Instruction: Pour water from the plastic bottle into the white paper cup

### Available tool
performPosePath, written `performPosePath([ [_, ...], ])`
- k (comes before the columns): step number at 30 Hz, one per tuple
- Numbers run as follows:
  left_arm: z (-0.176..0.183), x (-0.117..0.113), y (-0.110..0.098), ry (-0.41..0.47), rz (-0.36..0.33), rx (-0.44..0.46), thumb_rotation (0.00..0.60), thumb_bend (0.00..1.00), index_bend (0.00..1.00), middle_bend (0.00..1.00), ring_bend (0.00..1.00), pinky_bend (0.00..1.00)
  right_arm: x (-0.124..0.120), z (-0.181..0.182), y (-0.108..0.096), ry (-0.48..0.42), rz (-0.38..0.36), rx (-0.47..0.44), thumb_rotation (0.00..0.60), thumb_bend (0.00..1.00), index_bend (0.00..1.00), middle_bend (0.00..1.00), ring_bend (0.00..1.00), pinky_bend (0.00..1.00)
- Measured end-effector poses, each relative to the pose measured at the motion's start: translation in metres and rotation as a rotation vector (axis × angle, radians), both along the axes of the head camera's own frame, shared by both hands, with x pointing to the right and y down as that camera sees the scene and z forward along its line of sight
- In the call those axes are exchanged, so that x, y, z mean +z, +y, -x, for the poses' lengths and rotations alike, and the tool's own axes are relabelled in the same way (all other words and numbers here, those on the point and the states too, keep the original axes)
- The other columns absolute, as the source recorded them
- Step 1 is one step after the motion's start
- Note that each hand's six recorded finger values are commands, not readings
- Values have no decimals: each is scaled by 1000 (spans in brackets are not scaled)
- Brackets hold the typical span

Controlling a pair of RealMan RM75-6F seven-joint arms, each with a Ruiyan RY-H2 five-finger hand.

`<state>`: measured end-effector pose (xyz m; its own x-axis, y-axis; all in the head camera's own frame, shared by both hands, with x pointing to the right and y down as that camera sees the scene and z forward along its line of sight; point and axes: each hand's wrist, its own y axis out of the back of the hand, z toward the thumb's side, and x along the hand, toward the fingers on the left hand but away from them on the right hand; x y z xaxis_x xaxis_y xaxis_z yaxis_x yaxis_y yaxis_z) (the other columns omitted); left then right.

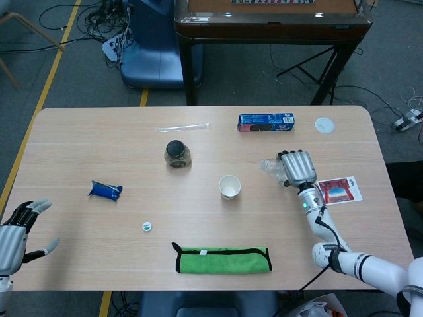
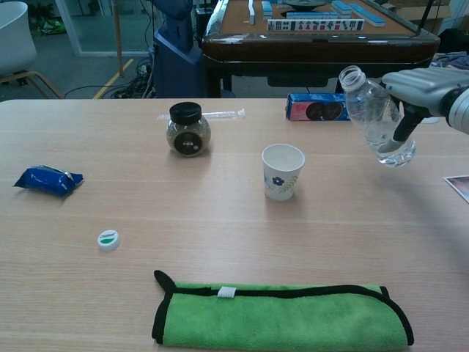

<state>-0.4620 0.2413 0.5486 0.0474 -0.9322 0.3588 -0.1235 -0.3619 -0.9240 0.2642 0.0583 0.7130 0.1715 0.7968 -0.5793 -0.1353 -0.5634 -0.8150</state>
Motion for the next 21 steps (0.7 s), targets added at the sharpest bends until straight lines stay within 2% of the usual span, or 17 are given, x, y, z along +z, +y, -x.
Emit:
performPosePath([
  [12,2,0,1,-10,11,-6,600,133,238,228,155,484,0,31,-7,122,-1,-96,600,239,612,604,445,456],
  [21,3,-1,0,-11,11,-10,600,134,244,235,155,484,-7,52,-5,212,0,-173,600,254,613,605,445,456],
])
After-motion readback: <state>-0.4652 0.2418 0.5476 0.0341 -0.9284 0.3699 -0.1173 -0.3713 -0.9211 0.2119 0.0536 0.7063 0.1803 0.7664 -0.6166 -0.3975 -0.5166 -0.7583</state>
